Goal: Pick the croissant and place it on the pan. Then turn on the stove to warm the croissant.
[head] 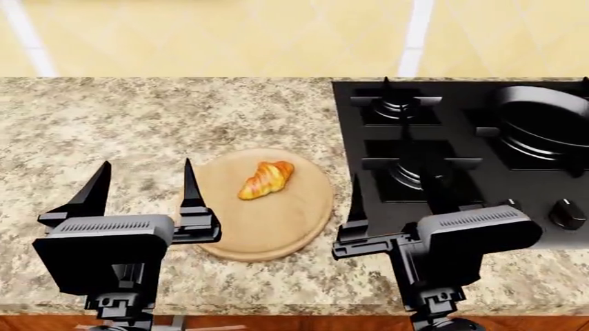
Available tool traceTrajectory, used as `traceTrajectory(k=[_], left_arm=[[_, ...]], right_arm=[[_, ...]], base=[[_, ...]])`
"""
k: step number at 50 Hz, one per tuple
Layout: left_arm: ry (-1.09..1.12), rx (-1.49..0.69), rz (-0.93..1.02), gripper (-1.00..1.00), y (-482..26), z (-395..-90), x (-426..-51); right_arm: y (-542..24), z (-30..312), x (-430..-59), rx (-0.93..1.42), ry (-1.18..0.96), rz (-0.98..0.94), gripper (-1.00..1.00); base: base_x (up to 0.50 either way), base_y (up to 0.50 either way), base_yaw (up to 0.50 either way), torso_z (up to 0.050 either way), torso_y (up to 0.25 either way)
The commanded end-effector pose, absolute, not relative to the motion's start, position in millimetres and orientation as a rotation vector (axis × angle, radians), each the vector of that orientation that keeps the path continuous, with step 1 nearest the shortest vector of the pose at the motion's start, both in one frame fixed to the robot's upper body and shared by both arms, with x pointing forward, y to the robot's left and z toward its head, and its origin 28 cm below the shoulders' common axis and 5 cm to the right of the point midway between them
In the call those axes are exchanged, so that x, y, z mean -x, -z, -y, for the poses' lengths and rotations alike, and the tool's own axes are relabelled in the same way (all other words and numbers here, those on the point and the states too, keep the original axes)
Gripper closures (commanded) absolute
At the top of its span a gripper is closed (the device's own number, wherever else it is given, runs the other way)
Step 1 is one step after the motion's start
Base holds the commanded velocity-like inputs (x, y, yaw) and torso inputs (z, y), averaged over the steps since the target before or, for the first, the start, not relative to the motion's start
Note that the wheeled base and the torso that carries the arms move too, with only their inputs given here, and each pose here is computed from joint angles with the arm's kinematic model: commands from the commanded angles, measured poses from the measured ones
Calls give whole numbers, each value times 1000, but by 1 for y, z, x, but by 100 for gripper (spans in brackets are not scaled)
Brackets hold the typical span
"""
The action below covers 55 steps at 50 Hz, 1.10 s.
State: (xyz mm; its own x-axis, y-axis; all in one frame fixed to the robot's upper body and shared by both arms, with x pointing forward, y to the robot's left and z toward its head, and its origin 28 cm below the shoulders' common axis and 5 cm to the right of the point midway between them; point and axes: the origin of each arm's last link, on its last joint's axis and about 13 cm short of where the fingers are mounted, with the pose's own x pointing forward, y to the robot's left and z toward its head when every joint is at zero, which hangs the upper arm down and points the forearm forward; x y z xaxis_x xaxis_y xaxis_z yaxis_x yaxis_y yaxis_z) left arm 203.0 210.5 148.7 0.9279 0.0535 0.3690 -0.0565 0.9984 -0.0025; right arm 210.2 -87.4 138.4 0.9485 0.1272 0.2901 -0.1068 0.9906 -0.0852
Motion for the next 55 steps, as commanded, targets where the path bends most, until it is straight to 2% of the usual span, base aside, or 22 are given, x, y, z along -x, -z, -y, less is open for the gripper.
traceTrajectory(k=[1, 17, 24, 30, 35, 37, 41, 48, 53, 55], left_arm=[[-58, -13, 377, -100, -148, -210, -203], [-61, -15, 377, -100, -148, -210, -204], [-60, -12, 375, -100, -146, -210, -203], [-58, -9, 377, -100, -147, -210, -202], [-47, -7, 379, -100, -148, -207, -201], [-47, -6, 378, -100, -148, -207, -201], [-47, -4, 380, -100, -148, -207, -202], [-47, -5, 377, -100, -148, -208, -202], [-40, -2, 378, -100, -148, -206, -202], [-45, -3, 383, -100, -150, -207, -202]], right_arm=[[-138, 87, -210, 82, -121, 296, -100], [-136, 88, -212, 60, -117, 280, -100], [-138, 88, -216, 64, -52, 272, -100], [-154, 73, -228, 120, -107, 261, -100], [-169, 56, -246, 148, -33, 353, -100], [-166, 54, -255, 124, -7, 333, -100], [-160, 51, -277, 172, 177, 333, -100], [-148, 40, -279, 182, 80, 262, -100], [-142, 29, -283, 231, 172, 219, -100], [-138, 24, -290, 289, 274, 165, -100]], base=[[-1, 500, 0, 0, 0], [2, 479, 0, 0, 0], [0, 0, 0, 0, 0], [0, 0, 0, 0, 0], [0, 0, 0, 0, 0], [0, 0, 0, 0, 0], [0, 0, 0, 0, 0], [0, 0, 0, 0, 0], [0, 0, 0, 0, 0], [0, 0, 0, 0, 0]])
